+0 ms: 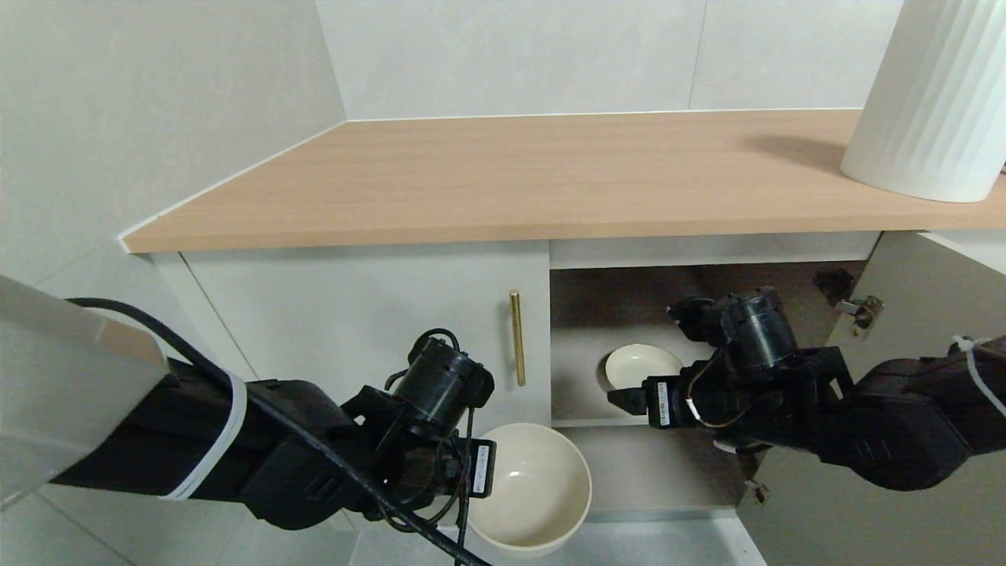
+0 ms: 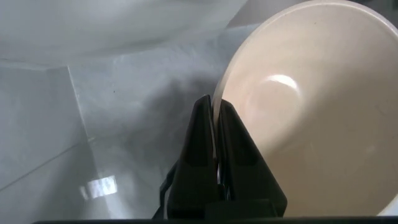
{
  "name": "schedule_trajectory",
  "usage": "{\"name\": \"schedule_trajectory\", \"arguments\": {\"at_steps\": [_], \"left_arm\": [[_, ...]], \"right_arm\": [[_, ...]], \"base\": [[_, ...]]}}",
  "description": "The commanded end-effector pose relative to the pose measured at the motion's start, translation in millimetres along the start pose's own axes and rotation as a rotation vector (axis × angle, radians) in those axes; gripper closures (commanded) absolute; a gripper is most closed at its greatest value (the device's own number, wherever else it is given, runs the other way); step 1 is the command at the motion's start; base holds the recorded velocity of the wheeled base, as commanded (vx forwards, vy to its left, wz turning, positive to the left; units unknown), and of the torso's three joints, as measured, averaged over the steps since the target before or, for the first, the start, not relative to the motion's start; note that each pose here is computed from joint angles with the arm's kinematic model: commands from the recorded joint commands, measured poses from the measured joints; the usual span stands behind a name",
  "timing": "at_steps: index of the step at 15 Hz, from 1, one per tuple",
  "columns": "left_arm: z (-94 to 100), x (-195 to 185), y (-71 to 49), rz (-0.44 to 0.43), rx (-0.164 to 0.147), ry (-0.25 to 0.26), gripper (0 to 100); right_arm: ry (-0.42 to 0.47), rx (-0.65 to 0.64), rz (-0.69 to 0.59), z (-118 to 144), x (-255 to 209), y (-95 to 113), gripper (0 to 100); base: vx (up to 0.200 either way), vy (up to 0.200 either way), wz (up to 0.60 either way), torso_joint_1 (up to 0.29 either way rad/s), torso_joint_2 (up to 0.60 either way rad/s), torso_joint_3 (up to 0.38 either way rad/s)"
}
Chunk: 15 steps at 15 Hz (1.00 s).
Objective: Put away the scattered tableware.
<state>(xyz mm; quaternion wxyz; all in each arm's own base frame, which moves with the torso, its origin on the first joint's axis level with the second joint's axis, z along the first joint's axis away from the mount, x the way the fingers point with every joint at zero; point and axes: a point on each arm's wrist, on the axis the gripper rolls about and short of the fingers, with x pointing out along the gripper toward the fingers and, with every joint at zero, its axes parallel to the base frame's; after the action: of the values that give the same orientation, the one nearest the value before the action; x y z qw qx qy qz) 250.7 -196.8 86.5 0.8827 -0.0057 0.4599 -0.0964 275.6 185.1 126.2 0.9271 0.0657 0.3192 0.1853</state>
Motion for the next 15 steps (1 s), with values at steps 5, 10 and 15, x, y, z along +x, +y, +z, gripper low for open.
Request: {"name": "schedule_trajectory", "arguments": {"at_steps": [5,10,15], "left_arm": [[-1.0,4,-5.6,-0.013,0.007,-0.023,100],[-4.3,1,-11.9,-0.005,0.025,-0.044,100],[-5.6,-7,-15.3,-0.018,0.035,-0.058,100]], "right_arm": [[0.149,-0.061,0.113,-24,-5,25,0],[0.201,-0.079,0.096,-39,13,29,0],[0.217,-0.079,0.085,-43,20,28,0]], "base": [[0.0,0.0,0.0,0.0,0.0,0.0],[0.0,0.0,0.0,0.0,0.0,0.0],[0.0,0.0,0.0,0.0,0.0,0.0]]}}
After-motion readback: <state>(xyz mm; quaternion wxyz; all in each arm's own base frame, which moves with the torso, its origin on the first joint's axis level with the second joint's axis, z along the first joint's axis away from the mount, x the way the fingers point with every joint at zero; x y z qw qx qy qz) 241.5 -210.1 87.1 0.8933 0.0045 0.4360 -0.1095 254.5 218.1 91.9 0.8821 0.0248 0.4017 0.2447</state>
